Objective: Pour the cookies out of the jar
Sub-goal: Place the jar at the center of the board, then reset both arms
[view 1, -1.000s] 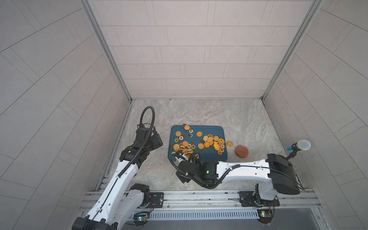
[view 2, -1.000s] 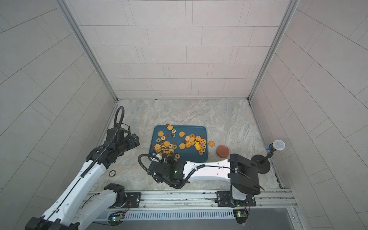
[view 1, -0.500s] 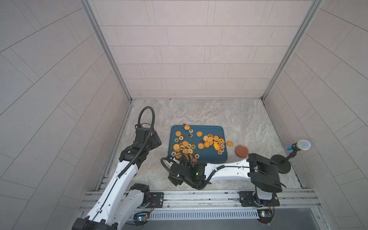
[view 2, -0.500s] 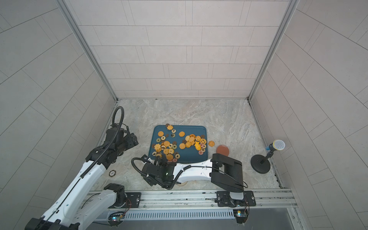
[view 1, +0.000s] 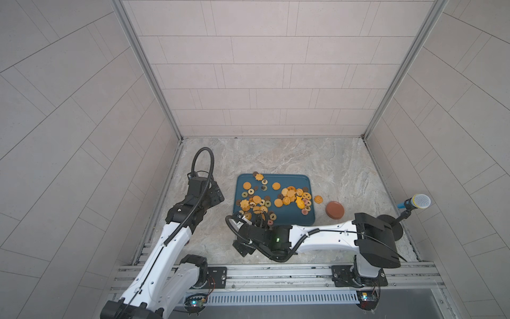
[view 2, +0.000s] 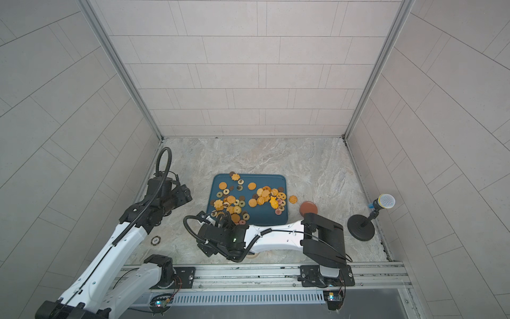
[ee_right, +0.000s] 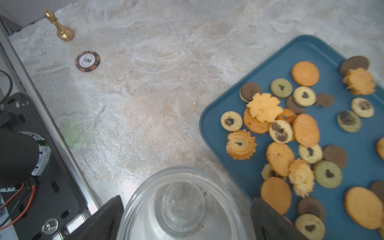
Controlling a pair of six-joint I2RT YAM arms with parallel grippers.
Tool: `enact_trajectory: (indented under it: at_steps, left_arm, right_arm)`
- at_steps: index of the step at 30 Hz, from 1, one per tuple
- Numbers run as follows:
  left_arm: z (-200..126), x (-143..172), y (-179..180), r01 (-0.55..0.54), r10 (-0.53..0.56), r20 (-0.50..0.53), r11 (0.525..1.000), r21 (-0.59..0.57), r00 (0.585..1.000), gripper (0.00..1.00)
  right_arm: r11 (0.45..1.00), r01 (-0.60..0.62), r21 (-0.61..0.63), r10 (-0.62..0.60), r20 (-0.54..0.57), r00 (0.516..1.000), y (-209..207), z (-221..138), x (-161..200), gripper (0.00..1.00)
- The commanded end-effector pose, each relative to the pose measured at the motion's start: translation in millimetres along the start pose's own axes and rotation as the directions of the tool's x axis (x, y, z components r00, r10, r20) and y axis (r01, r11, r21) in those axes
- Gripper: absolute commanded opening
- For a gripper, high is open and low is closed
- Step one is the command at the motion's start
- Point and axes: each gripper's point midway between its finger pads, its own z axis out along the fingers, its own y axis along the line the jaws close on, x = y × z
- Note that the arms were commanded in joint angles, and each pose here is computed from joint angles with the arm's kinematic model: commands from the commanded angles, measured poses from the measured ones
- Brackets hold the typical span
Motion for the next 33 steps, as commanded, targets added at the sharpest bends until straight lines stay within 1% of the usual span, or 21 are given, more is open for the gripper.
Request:
enact_trajectory:
  at_steps: [1,3,6,8,9,11,12,14,15,16,19,20,21,22,23,24,25,26,28,30,33]
  left_arm:
    - [-0.3,1.0,2.9,0.003,-0.003,0.004,1.000,-0.004,1.000,0.87]
    - [-0.8,1.1,4.5,0.002,-0.002,0.005,1.000,-0.012,1.000,0.87]
    - [-2.3,-1.3,1.3,-0.009,0.008,0.017,1.000,0.007,1.000,0.88]
    - [-3.3,-3.7,-1.3,-0.015,0.014,0.033,1.000,0.024,0.999,0.88]
    - [-3.4,-4.8,-1.9,-0.022,0.021,0.043,0.999,0.029,0.999,0.88]
    - [-3.1,-8.2,2.3,-0.047,0.046,0.074,0.999,0.009,0.996,0.85]
    - [-2.4,-10.7,7.4,-0.047,0.049,0.097,0.999,-0.017,0.994,0.84]
    - [-2.8,-19.6,21.4,-0.048,0.063,0.157,0.994,-0.097,0.986,0.84]
    - [-2.5,-25.0,24.9,-0.064,0.087,0.194,0.991,-0.120,0.977,0.86]
    - [-1.5,-32.5,27.7,-0.088,0.121,0.236,0.985,-0.148,0.964,0.93]
    - [8.6,-49.3,43.6,-0.106,0.198,0.322,0.954,-0.282,0.926,0.99]
    - [12.7,-54.2,48.9,-0.093,0.211,0.354,0.942,-0.322,0.911,0.99]
    - [18.7,-57.5,56.3,-0.056,0.209,0.399,0.931,-0.362,0.893,1.00]
    - [23.9,-62.3,56.8,-0.039,0.213,0.445,0.929,-0.368,0.870,1.00]
    - [31.1,-62.4,56.5,-0.058,0.241,0.461,0.924,-0.377,0.854,1.00]
    - [41.4,-59.5,57.0,-0.084,0.274,0.461,0.917,-0.391,0.844,1.00]
    - [50.0,-56.4,58.8,-0.082,0.279,0.470,0.914,-0.396,0.838,1.00]
    - [57.4,-51.6,61.1,-0.077,0.272,0.466,0.915,-0.396,0.842,1.00]
    - [67.5,-44.7,62.7,-0.072,0.261,0.467,0.921,-0.384,0.845,1.00]
    - [70.5,-43.3,60.3,-0.092,0.275,0.489,0.927,-0.364,0.828,1.00]
    - [74.1,-45.6,48.0,-0.174,0.328,0.482,0.926,-0.336,0.812,1.00]
  right_arm:
    - [0.997,-0.017,0.078,0.011,0.079,0.997,-20.4,-41.2,-33.6,1.00]
    - [0.989,-0.016,0.144,0.000,0.110,0.994,-39.2,-67.0,-46.6,1.00]
    - [0.958,-0.037,0.286,-0.017,0.184,0.983,-84.4,-114.4,-65.3,1.00]
    - [0.911,-0.077,0.405,-0.022,0.234,0.972,-123.5,-147.0,-72.4,1.00]
    - [0.876,-0.098,0.471,-0.026,0.250,0.968,-146.4,-162.8,-72.1,1.00]
    - [0.833,-0.078,0.547,-0.049,0.213,0.976,-181.3,-178.1,-62.2,1.00]
    - [0.805,-0.052,0.591,-0.076,0.189,0.979,-198.1,-184.5,-56.8,1.00]
    - [0.692,-0.055,0.720,-0.099,0.169,0.981,-233.1,-202.2,-38.9,1.00]
    - [0.621,-0.083,0.780,-0.089,0.176,0.980,-253.2,-213.3,-29.4,1.00]
    - [0.577,-0.113,0.809,-0.051,0.174,0.984,-273.9,-218.1,-16.1,1.00]
    - [0.524,-0.186,0.831,0.093,0.161,0.983,-330.7,-210.0,30.7,1.00]
    - [0.486,-0.209,0.849,0.116,0.175,0.978,-345.7,-211.7,42.3,1.00]
    - [0.441,-0.228,0.868,0.133,0.188,0.973,-362.0,-212.3,56.4,1.00]
    - [0.407,-0.244,0.880,0.147,0.201,0.969,-373.9,-212.1,68.4,1.00]
    - [0.381,-0.277,0.882,0.168,0.229,0.959,-385.5,-212.8,79.3,1.00]
    - [0.372,-0.308,0.876,0.183,0.256,0.949,-395.0,-210.9,88.0,1.00]
    - [0.356,-0.322,0.877,0.188,0.270,0.944,-402.1,-207.4,99.7,1.00]
    - [0.340,-0.330,0.881,0.187,0.281,0.941,-407.1,-205.3,106.4,1.00]
    - [0.288,-0.330,0.899,0.184,0.286,0.940,-415.4,-199.8,122.4,1.00]
    - [0.267,-0.332,0.905,0.201,0.284,0.937,-420.4,-188.4,134.2,1.00]
    - [0.255,-0.313,0.915,0.204,0.266,0.942,-428.0,-168.1,147.2,1.00]
